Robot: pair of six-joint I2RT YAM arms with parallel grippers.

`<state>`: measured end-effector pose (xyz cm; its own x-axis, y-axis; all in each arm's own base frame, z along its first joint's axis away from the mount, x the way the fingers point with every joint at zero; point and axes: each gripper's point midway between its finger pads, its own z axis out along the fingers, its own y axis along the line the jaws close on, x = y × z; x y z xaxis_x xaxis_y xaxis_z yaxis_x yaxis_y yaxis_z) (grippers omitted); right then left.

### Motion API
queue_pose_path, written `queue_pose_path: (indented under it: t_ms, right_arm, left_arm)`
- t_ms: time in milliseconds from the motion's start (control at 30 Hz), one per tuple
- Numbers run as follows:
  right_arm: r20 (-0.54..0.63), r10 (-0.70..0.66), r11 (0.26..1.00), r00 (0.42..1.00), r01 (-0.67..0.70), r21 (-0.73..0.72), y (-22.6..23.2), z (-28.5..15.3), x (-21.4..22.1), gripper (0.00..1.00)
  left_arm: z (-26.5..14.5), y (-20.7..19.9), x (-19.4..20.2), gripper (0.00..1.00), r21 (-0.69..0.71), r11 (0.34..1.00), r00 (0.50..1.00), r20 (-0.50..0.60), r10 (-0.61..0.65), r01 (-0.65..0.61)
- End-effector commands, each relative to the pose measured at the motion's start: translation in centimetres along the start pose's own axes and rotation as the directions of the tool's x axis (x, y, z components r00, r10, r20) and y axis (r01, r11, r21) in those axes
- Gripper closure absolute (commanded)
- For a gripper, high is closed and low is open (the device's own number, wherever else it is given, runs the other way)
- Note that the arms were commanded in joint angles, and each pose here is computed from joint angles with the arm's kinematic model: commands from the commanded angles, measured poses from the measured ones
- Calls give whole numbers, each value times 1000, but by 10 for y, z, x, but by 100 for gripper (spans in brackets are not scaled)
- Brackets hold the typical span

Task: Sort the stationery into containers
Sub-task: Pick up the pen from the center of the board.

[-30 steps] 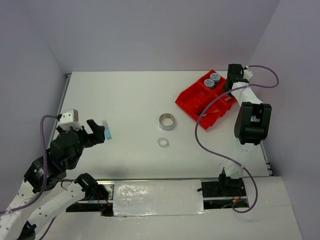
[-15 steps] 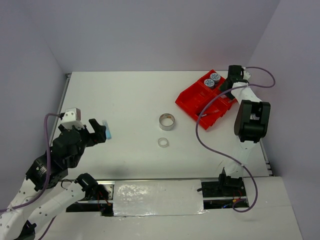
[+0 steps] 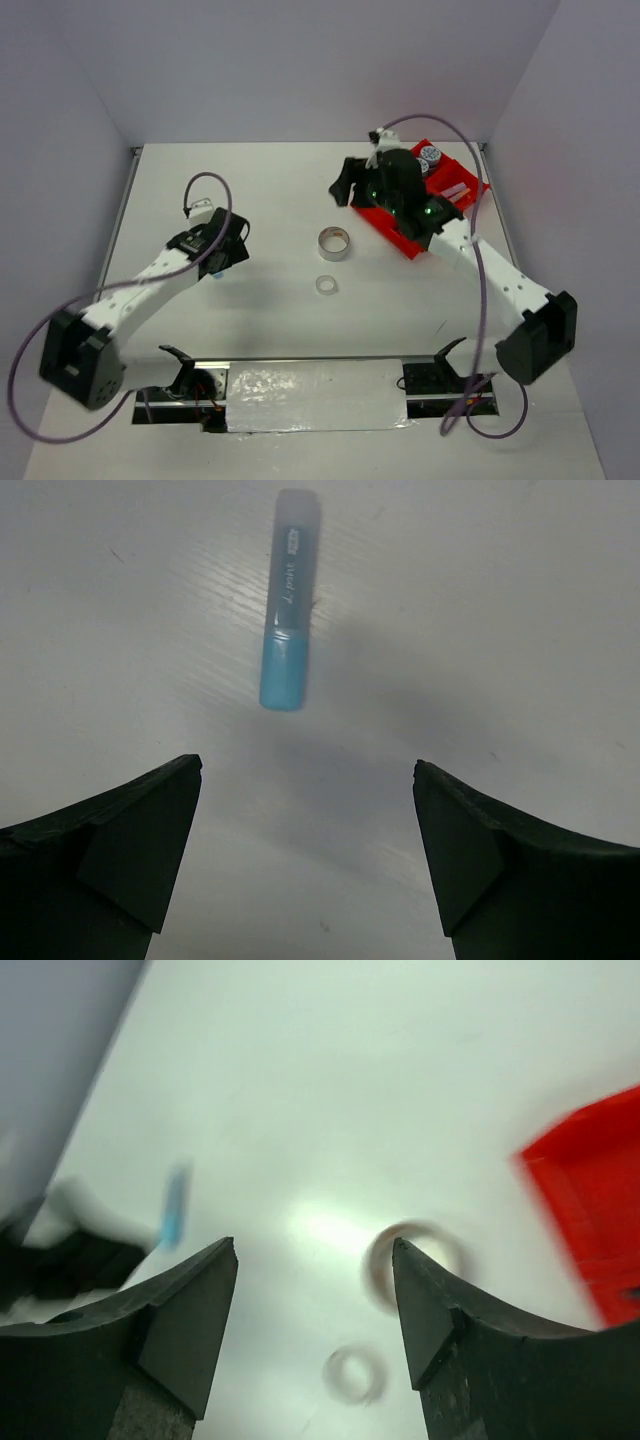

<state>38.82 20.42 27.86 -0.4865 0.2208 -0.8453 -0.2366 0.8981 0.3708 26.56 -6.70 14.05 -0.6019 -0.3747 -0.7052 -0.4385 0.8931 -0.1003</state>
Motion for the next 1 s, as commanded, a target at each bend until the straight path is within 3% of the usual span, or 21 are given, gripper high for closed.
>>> queue_pose_path:
  t_ms: [0,233,400,433,600,667,700,800,900,967]
  right_arm:
    - [-113,-103,984,988,85,-158,42,-27,62,29]
    - [-198,-118,972,973,72,-223,49,-69,140,29]
    - [-195,-129,967,972,80,-241,47,-88,145,29]
    - [-191,-132,966,973,82,-246,48,-90,144,29]
    - [-153,-120,958,981,74,-275,51,-104,135,29]
    - [-149,-110,957,983,64,-282,52,-107,135,29]
    - [-141,-107,952,984,60,-301,54,-109,136,29]
    - [-123,-91,938,988,44,-343,62,-110,135,27]
    - [-118,-62,941,991,18,-338,61,-102,140,26]
    - [-101,-8,954,995,-22,-300,55,-95,138,25]
  left_arm:
    - [48,-10,9,1,-77,996,993,-98,-61,54]
    - [93,6,33,1,-155,988,979,-194,-58,28]
    - [115,16,57,8,-157,988,966,-255,-51,10]
    - [118,19,63,15,-158,987,962,-270,-48,5]
    - [134,25,77,32,-148,989,946,-317,-62,15]
    - [134,26,82,55,-142,990,943,-327,-61,15]
    - [133,24,84,75,-131,991,940,-336,-62,18]
    - [121,18,82,99,-80,997,940,-338,-49,23]
    - [95,0,72,100,14,1000,954,-300,-7,11]
    - [65,-27,63,100,155,988,967,-250,41,-1]
